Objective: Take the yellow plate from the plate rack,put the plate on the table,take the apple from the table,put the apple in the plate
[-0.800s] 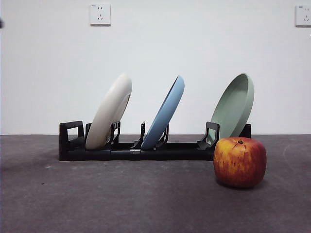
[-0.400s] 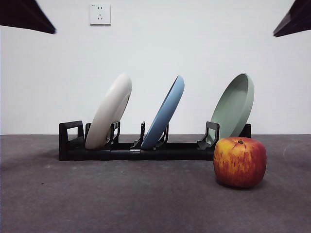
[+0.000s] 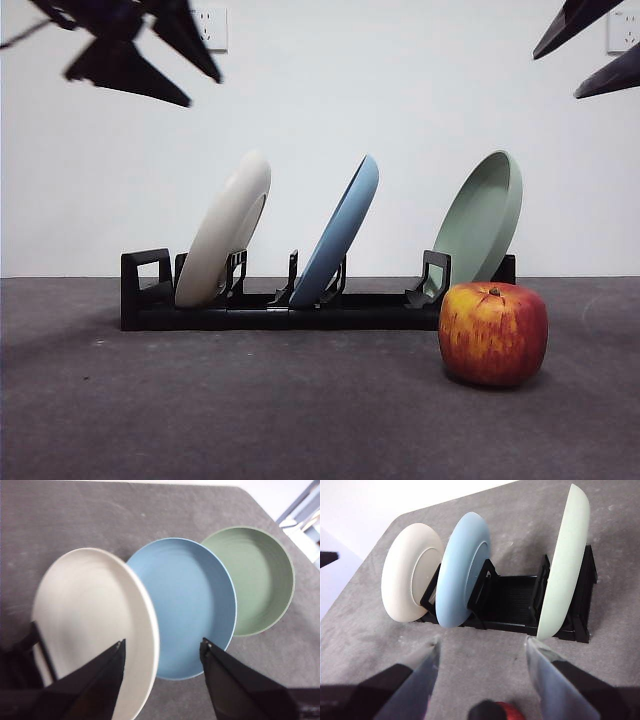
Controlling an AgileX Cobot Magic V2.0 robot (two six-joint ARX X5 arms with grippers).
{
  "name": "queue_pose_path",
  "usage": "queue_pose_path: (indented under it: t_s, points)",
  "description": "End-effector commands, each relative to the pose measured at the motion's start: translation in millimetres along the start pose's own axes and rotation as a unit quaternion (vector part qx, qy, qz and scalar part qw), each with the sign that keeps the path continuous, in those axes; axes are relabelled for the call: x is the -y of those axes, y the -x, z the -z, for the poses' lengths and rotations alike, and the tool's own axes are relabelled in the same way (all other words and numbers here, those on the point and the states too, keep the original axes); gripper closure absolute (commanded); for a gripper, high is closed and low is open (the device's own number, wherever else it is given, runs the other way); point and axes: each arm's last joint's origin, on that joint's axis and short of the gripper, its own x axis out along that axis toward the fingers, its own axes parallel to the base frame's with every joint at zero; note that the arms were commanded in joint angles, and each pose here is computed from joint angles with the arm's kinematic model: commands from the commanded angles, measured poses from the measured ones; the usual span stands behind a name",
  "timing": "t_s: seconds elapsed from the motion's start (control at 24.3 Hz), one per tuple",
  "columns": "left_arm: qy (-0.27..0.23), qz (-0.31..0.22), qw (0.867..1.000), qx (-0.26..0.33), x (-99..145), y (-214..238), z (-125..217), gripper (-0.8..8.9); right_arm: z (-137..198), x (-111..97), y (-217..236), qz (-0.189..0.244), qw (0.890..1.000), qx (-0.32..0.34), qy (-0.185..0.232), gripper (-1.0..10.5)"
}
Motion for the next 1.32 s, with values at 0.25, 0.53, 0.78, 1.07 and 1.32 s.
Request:
queue_pose_path:
  t_s: [0.25,0.53,0.78,1.07,1.32]
  points:
    - [-0.015,-0.025,0.998,-0.056,2,-55,-7,5.61,-1,-1,-1,-0.002,1.000,0.001,0.006,6.6]
    - [-0.015,-0.033,0.997,-0.073,-2,-79,1,5.64,-1,-1,-1,-0.001,1.000,0.002,0.007,6.6]
    - [-0.018,-0.028,0.997,-0.068,-1,-80,0,7.35,-1,-1,-1,-0.001,1.000,0.002,0.006,6.6]
    - [-0.025,-0.008,0.996,-0.086,7,-74,-3,8.22,-1,0,-1,0.002,1.000,0.002,0.006,6.6]
    - [-0.083,0.017,0.989,-0.118,59,-17,-29,8.22,-1,0,-1,0.002,1.000,0.002,0.006,6.6]
